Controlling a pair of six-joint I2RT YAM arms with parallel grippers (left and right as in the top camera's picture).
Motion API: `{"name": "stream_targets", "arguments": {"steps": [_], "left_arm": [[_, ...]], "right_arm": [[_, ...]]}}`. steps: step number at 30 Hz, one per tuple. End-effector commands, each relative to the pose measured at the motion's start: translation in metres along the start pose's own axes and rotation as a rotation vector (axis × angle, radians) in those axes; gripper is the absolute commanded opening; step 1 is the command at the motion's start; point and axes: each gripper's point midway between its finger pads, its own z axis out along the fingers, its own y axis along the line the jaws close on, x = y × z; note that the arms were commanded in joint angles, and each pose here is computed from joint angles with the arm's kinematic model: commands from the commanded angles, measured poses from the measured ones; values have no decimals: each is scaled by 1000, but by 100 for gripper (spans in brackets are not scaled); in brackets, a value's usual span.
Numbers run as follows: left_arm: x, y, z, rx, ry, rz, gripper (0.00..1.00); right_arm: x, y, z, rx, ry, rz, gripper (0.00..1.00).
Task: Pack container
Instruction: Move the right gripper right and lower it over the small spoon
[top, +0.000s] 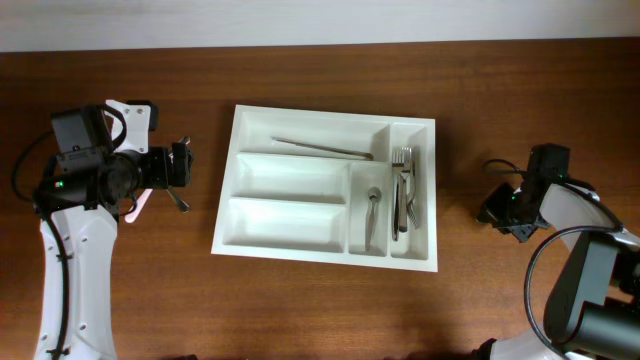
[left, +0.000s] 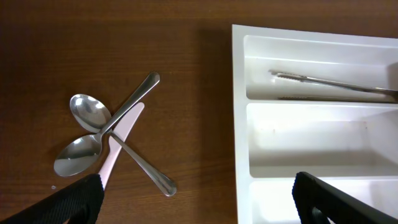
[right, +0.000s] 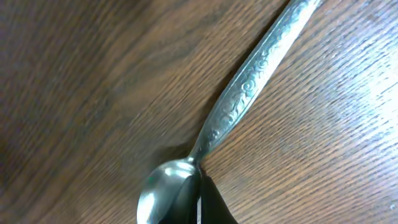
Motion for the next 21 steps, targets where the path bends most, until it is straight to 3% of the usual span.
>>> {"name": "stream_targets", "arguments": {"steps": [1,8,13,14,16,21], "left_arm": [[-6,-2,-2,13,-17,19,99],[-6,-2,-2,13,-17,19,99],[-6,-2,-2,13,-17,19,99],[-6,-2,-2,13,-17,19,99],[-6,-2,-2,13,-18,19,99],[-6,-2,-2,13,-17,19,99]], "right_arm": [[-13,23,-25,-65,-73,-74,4],[-14,36,-40,-92,-113,-108,4],[4,25,-36,-52,-43,-97,4],[8,22,-34,-45,-29,-86,11],[15,17,-31,-32,-3,-52,44],[22,13,-28,-19,18,11,49]]}}
